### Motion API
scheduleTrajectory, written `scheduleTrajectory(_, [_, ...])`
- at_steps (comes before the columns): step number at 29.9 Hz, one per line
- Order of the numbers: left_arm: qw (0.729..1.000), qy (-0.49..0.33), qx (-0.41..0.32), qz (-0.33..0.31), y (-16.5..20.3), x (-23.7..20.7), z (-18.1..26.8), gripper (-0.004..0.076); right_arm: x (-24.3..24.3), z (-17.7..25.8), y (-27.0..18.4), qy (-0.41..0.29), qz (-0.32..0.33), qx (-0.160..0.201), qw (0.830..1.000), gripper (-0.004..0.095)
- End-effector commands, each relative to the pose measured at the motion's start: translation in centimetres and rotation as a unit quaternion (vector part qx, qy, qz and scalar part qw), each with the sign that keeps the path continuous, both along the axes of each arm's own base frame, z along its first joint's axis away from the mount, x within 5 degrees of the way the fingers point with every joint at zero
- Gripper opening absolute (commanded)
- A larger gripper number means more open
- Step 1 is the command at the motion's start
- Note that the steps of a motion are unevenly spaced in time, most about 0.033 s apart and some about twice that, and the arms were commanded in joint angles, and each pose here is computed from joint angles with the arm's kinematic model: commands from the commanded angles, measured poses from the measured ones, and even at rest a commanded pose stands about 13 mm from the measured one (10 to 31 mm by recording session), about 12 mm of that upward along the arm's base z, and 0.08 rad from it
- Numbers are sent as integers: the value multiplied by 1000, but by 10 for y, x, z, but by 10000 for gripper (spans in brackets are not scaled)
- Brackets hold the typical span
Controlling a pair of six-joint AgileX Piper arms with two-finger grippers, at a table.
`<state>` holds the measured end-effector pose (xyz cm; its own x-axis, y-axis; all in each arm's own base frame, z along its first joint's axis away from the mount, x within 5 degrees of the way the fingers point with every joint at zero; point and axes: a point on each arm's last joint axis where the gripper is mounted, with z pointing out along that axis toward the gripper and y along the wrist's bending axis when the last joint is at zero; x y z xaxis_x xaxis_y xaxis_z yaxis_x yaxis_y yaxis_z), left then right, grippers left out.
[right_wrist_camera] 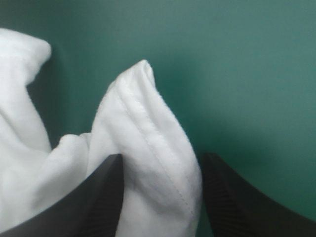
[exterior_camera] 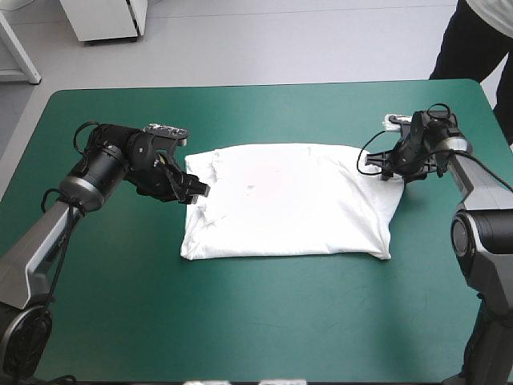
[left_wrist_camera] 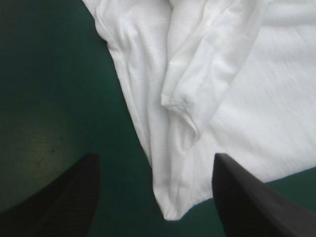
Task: Fold the cloth
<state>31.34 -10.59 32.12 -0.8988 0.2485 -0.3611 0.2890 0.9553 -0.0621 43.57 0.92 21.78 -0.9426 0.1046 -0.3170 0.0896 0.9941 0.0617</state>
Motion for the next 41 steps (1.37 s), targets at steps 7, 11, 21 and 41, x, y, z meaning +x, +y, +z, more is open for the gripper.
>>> scheduleTrajectory(7, [998,-38,-41,1,-3,-7,23,472,1,0,5,19,1,26,1000,-15])
scheduleTrajectory(11, [998,-38,-42,-1,-4,-7,23,472,3,11,5,5,1,27,1000,-17])
scheduleTrajectory(21, [998,-39,-54,1,-6,-7,24,472,0,76,31,-74,38,37,996,-17])
scheduleTrajectory(41, [996,-48,-77,4,-9,-5,26,470,-11,48,156,-50,153,95,982,-15])
